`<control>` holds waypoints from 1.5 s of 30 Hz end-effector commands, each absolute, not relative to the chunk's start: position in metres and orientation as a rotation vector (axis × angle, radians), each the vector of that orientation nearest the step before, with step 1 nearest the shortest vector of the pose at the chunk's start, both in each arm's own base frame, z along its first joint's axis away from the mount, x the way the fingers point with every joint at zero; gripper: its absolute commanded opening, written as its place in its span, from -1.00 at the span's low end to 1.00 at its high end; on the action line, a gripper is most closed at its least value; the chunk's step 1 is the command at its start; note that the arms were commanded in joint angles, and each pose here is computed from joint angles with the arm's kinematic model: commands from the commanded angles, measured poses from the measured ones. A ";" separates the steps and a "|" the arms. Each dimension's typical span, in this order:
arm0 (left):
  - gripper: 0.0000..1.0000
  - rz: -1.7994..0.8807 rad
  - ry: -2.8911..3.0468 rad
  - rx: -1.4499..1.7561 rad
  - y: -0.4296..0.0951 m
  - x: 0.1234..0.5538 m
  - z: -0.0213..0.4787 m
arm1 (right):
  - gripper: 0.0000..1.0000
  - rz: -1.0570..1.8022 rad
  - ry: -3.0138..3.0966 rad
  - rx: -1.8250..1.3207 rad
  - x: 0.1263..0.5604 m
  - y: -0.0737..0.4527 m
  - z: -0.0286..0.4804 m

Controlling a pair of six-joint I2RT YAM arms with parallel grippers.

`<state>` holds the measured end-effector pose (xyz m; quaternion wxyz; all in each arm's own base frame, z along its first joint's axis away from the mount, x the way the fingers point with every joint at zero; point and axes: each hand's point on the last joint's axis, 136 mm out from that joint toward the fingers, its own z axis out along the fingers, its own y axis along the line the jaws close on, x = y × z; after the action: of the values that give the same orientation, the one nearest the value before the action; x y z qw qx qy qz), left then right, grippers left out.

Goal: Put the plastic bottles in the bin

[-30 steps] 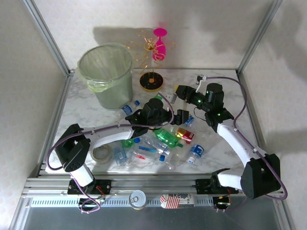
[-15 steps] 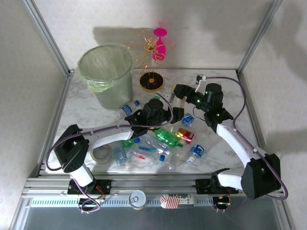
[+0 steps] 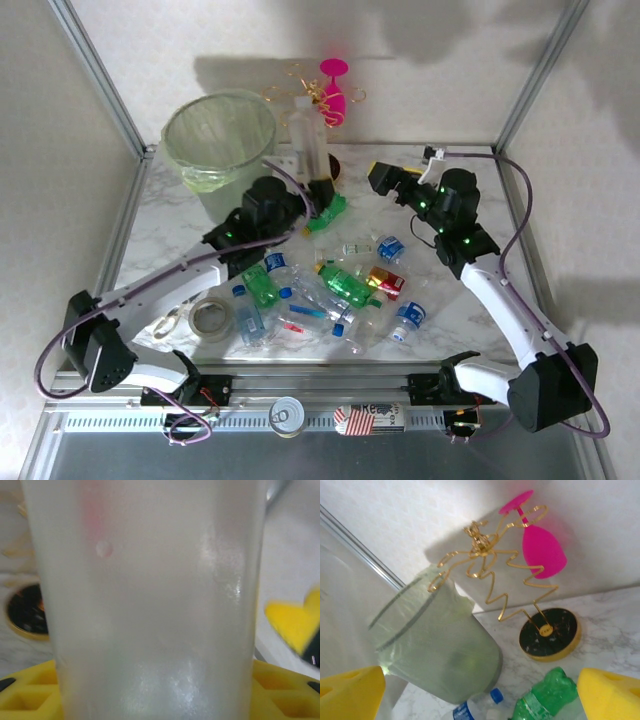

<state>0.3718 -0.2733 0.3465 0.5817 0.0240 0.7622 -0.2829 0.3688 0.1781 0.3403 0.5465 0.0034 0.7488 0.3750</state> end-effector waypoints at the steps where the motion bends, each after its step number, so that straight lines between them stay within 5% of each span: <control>1: -0.03 -0.514 1.677 0.001 -0.224 0.385 0.399 | 0.98 0.881 1.881 0.014 0.373 0.182 0.300; 8: -0.04 -0.301 1.644 -0.128 -0.137 0.429 0.433 | 0.98 0.905 2.033 0.013 0.372 0.190 0.254; 15: -0.07 -0.167 1.749 -0.269 -0.069 0.482 0.408 | 0.98 0.863 2.048 0.003 0.370 0.186 0.249; 31: 0.13 -0.034 2.028 -0.359 -0.044 0.519 0.301 | 0.98 0.771 2.077 0.023 0.366 0.173 0.239; 45: 0.99 -0.059 1.953 -0.374 -0.044 0.504 0.335 | 0.98 0.691 2.118 0.091 0.373 0.162 0.227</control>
<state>0.5179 -0.0472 0.2997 0.5144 -0.1513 0.8438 -0.0221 0.3705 0.1708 0.2318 0.4405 0.0238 0.8451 0.3020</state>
